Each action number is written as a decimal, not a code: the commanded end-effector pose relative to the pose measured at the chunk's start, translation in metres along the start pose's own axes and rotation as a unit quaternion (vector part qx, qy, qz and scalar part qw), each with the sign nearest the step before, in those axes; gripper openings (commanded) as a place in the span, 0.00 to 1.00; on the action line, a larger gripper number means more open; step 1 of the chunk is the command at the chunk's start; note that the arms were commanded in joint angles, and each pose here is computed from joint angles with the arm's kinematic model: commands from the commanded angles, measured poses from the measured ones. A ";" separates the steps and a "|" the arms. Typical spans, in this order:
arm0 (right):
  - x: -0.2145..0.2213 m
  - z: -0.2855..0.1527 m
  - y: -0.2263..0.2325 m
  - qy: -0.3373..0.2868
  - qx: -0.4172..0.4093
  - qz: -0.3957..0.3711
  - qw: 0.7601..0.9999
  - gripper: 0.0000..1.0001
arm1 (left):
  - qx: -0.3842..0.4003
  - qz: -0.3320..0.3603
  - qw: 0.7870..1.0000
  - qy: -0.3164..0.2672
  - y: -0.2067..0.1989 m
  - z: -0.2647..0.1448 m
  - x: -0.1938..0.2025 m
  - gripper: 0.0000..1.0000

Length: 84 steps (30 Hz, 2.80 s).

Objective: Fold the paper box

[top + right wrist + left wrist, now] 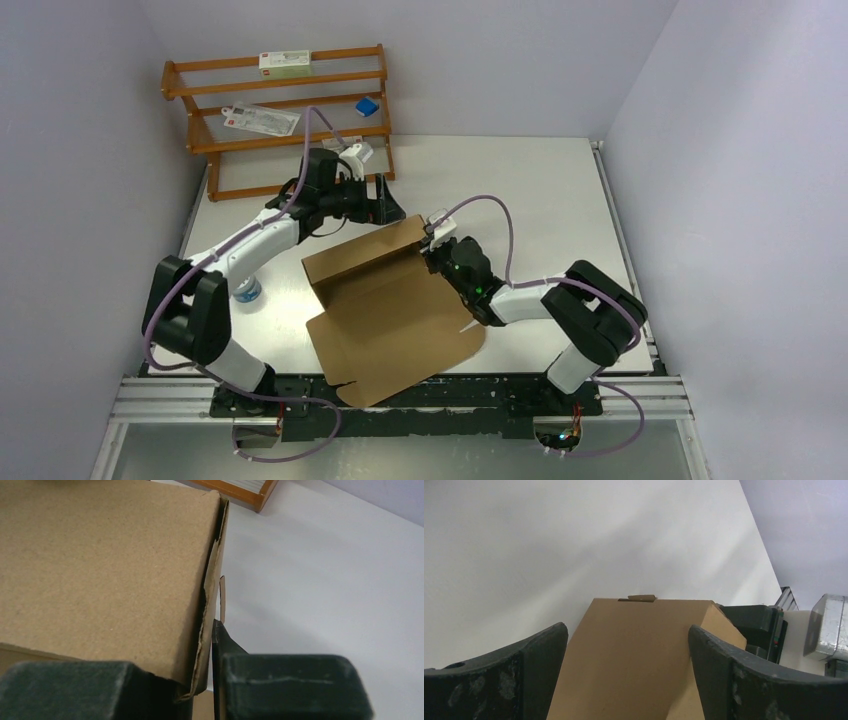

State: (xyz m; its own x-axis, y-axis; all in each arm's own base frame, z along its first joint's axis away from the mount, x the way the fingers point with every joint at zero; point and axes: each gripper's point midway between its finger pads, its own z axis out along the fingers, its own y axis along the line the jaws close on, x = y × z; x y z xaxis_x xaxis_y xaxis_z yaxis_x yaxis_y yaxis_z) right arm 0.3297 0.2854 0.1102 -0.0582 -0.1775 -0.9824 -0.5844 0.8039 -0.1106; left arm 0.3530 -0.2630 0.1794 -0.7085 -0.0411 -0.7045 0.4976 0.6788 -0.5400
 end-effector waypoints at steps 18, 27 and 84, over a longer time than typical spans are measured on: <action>0.020 0.006 -0.035 0.017 0.137 0.061 0.989 0.17 | 0.111 -0.002 0.994 0.016 -0.038 0.019 0.007 0.92; 0.022 0.005 -0.049 0.024 0.181 0.059 0.981 0.17 | 0.122 -0.006 0.992 0.017 -0.043 0.014 0.012 0.90; 0.019 0.021 -0.064 -0.047 0.127 0.107 0.985 0.60 | 0.101 -0.002 0.995 0.000 -0.030 0.026 0.003 0.93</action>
State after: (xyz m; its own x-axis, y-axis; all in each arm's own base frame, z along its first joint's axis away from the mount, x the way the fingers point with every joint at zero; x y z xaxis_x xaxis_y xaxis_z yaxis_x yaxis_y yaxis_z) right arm 0.3785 0.2511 0.0815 -0.1179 0.0066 -0.9930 -0.3619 0.9309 0.0491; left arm 0.3375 -0.2988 0.1720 -0.7391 -0.0362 -0.6726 0.5630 0.5149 -0.6464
